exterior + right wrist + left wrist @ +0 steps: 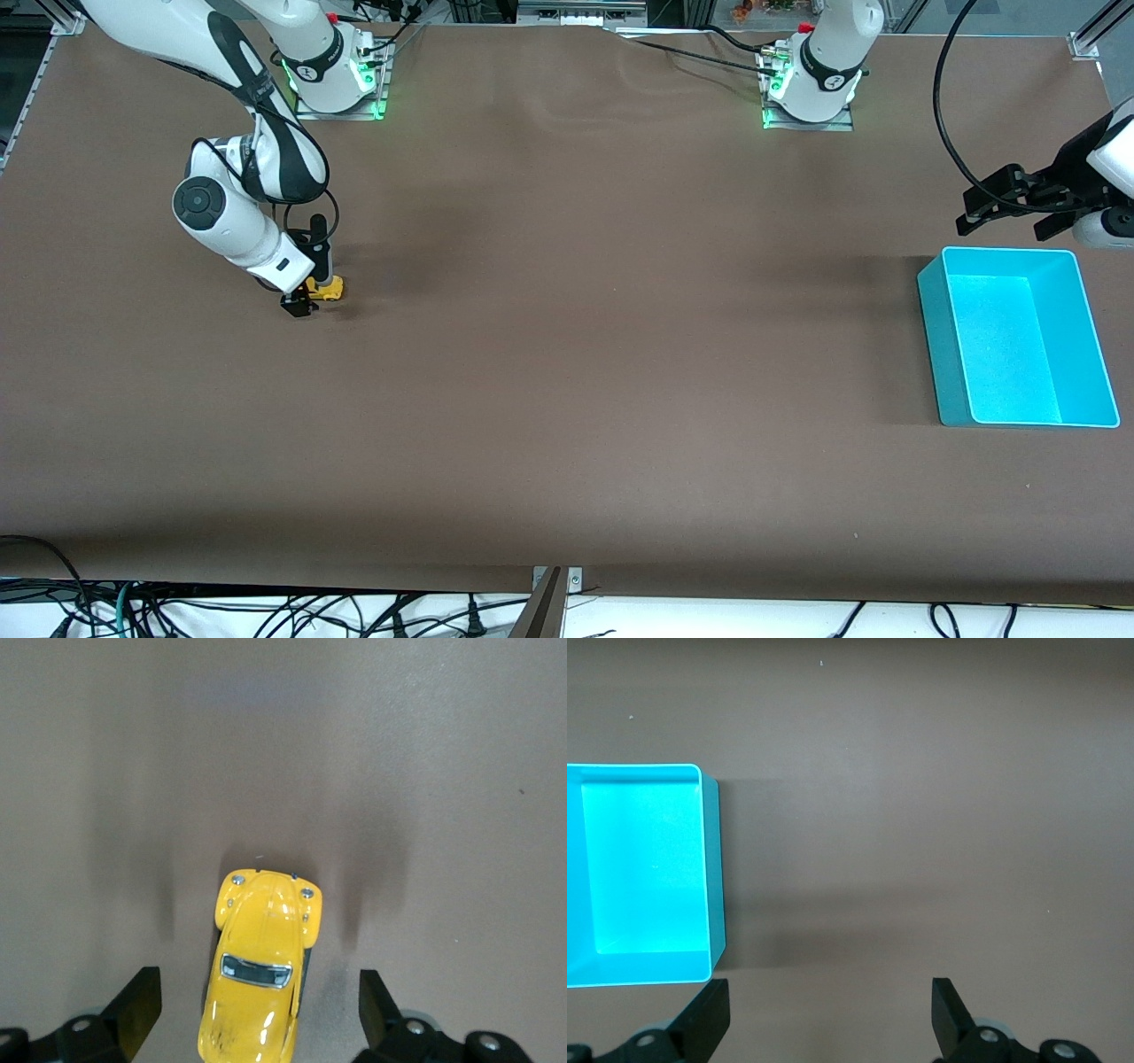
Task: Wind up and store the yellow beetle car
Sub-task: 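Close the right gripper on the yellow car's body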
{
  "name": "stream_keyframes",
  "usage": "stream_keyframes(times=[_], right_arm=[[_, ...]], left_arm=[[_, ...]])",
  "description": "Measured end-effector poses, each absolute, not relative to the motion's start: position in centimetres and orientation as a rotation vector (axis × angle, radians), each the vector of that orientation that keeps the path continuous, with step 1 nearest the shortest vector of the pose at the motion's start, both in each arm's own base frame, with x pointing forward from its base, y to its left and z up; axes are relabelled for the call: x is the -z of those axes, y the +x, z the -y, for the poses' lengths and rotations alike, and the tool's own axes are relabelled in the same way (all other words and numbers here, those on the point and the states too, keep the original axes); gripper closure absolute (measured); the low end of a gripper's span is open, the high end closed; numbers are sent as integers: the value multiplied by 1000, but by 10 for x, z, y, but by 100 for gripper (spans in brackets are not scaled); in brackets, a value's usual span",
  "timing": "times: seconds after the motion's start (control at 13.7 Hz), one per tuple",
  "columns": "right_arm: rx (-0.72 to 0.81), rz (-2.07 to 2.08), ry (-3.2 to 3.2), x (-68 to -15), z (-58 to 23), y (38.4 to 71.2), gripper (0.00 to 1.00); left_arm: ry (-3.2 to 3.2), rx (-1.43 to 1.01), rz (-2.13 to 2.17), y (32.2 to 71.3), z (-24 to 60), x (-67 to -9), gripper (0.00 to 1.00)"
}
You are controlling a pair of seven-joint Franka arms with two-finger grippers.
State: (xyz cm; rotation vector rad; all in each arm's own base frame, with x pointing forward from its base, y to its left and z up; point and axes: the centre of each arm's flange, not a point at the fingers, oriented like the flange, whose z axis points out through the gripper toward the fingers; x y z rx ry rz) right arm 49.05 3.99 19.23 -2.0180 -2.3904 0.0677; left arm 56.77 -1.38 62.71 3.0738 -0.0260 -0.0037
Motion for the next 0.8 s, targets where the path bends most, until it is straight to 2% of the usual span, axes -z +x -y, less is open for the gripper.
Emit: stream_keyframes(times=[0.07,0.37,0.8], right_arm=[[-71,2389,-2016,-191,-39,490,4],[-72,2388,-2019,-189,-38,490,52],[-70,2384,-2025,-189,-36,490,54]], left_arm=[[3074,4,26,568,14,-627,0],[3074,4,26,568,14,-627,0],[3074,4,26,568,14,-627,0]])
